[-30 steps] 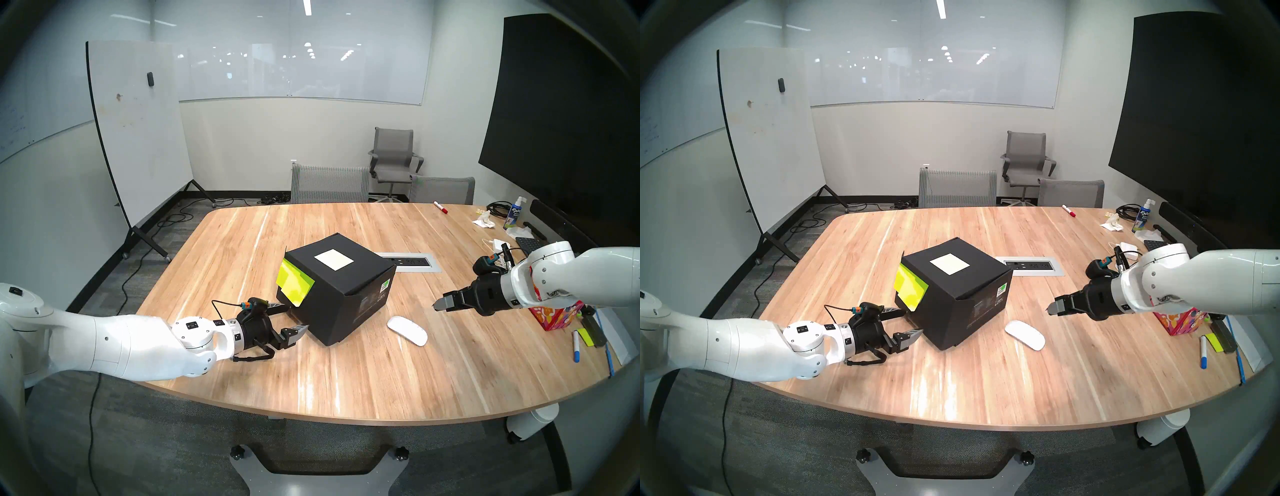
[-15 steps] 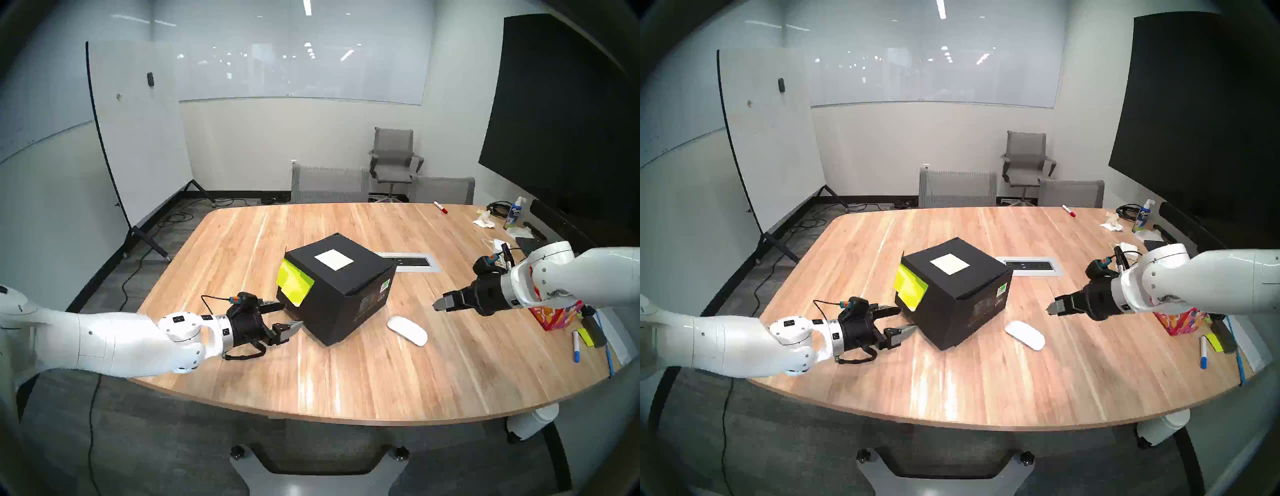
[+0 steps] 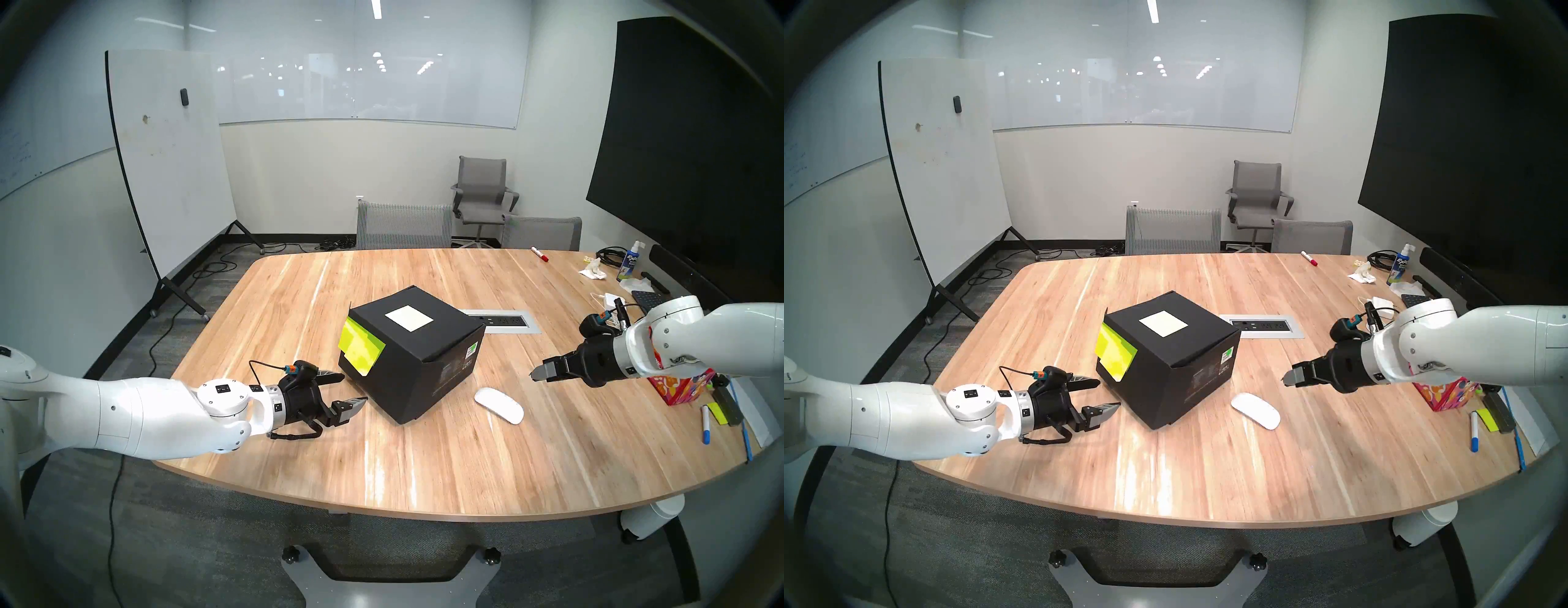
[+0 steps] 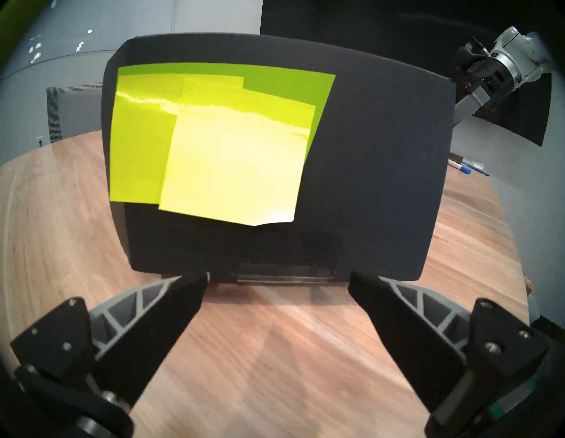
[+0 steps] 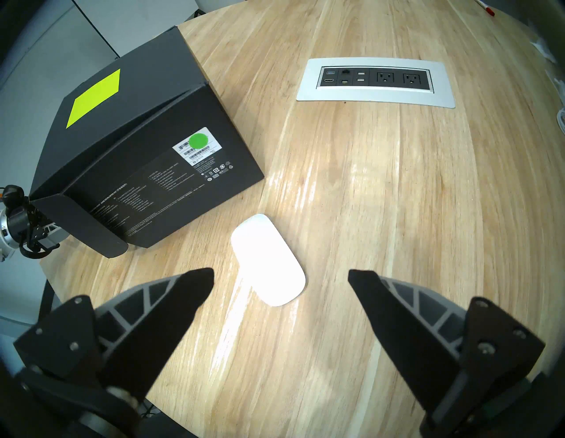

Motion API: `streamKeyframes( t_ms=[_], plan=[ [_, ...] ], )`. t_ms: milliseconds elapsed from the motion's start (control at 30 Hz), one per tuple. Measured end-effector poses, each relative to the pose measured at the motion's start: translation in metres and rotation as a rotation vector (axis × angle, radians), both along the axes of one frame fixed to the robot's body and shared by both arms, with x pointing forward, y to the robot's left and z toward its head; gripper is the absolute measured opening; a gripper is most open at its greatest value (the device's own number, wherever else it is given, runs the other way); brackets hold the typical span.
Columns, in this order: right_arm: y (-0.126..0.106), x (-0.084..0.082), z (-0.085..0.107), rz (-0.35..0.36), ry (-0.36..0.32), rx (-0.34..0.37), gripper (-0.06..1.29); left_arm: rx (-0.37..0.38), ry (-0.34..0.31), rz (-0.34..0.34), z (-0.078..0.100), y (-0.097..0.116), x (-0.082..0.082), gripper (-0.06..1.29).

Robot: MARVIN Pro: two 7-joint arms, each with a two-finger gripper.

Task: Open the box and place the mouse inside

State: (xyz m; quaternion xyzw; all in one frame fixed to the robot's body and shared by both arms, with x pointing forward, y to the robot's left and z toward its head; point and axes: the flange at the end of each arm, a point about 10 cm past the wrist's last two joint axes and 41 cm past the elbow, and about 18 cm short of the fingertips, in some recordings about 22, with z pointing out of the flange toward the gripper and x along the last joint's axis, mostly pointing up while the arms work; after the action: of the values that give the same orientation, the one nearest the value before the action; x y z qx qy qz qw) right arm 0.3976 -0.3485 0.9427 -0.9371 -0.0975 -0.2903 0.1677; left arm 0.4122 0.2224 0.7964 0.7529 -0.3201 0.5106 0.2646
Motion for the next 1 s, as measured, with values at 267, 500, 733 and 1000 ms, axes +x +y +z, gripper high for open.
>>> streamKeyframes(
  t_ms=[267, 500, 733, 1000],
  plan=[
    [0.0, 0.0, 0.0, 0.0, 0.0, 0.0, 1.2, 0.047, 0.004, 0.011, -0.007, -0.013, -0.001, 1.27],
    [0.0, 0.0, 0.0, 0.0, 0.0, 0.0, 1.2, 0.124, 0.071, -0.002, -0.015, -0.007, -0.003, 1.27],
    [0.0, 0.0, 0.0, 0.0, 0.0, 0.0, 1.2, 0.161, 0.08, 0.015, -0.018, 0.012, 0.002, 1.27],
    [0.0, 0.0, 0.0, 0.0, 0.0, 0.0, 1.2, 0.163, 0.062, 0.05, -0.022, 0.01, 0.008, 1.27]
  ],
)
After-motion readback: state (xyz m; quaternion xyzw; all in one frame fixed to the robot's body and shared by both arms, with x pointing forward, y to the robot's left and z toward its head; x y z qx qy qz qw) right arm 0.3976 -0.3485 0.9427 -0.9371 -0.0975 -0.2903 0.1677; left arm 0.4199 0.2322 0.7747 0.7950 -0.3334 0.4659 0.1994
